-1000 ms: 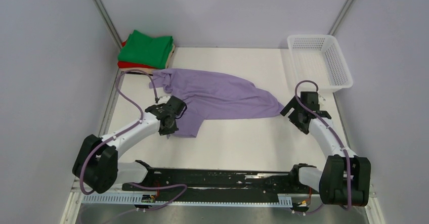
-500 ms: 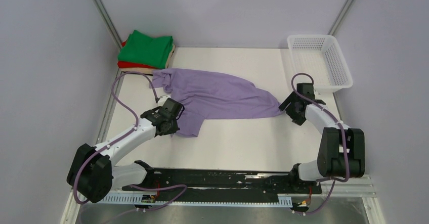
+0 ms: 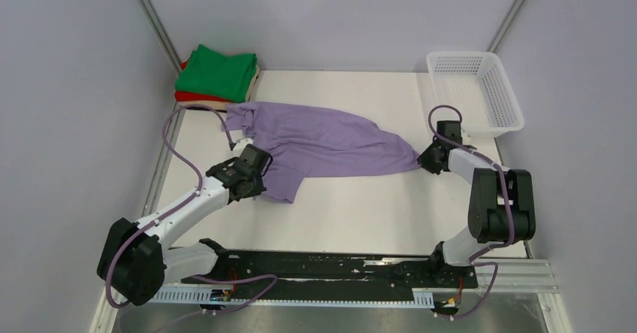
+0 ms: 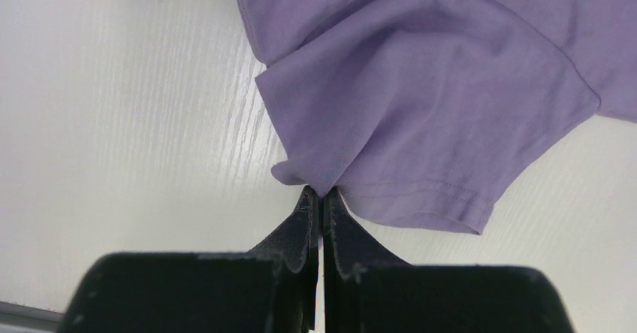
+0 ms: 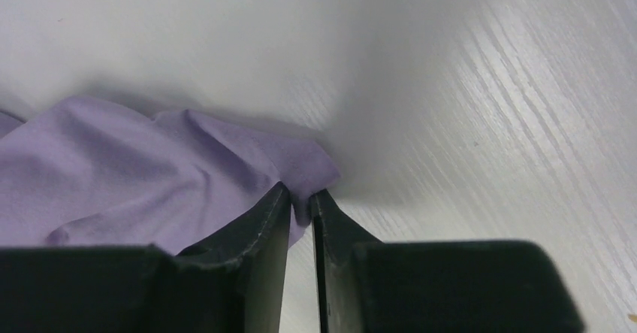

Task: Fold and stack the t-shirts
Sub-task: Flatten out the tshirt

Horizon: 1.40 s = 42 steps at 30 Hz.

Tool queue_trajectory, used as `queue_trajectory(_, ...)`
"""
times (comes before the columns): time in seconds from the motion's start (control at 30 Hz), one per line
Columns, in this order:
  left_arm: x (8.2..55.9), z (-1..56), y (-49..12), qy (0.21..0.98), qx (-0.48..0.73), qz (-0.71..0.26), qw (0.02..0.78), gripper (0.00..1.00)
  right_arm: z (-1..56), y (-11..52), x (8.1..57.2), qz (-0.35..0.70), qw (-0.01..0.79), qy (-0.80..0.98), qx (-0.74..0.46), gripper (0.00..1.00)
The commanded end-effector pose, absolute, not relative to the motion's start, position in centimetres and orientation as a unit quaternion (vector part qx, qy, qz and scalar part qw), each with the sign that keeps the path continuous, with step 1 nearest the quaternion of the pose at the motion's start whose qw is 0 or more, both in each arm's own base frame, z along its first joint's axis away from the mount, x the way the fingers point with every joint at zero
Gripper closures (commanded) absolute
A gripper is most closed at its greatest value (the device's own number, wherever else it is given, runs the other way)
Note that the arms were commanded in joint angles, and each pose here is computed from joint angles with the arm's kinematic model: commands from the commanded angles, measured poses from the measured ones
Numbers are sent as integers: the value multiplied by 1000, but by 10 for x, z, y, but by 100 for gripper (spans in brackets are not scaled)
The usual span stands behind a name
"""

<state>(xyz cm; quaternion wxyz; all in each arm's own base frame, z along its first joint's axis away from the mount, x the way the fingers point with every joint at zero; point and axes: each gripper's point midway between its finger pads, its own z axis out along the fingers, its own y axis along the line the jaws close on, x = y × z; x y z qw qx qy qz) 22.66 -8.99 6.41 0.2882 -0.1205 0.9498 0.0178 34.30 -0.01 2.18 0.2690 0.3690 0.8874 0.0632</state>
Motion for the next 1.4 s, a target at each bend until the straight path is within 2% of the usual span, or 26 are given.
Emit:
queue_trajectory(0.0,254,99,-95,926,-137,1,352,100,31,-2,372,82,311,872,370,84)
queue_trajectory(0.1,259,111,-94,919,-140,1,369,100,44,-1,380,92,338,864,361,99)
queue_trajectory(0.27,275,171,-73,867,-193,13,460,100,107,3,386,134,432,831,325,100)
queue_trajectory(0.43,284,285,-62,769,-186,-49,609,100,194,13,368,176,505,795,286,100)
queue_trajectory(0.6,274,386,-49,689,-181,-76,698,100,294,22,339,214,591,740,241,100)
queue_trajectory(0.8,238,506,-42,596,-139,-138,779,100,412,26,281,227,689,663,187,100)
queue_trajectory(0.83,211,558,-43,548,-97,-174,812,100,451,28,250,234,720,631,170,100)
queue_trajectory(0.9,192,587,-45,522,-65,-194,828,100,483,33,222,245,744,604,148,100)
queue_trajectory(1.2,113,673,-55,430,69,-251,865,100,567,42,117,249,816,514,92,100)
queue_trajectory(1.37,87,698,-55,397,103,-262,874,100,589,37,89,230,838,487,92,100)
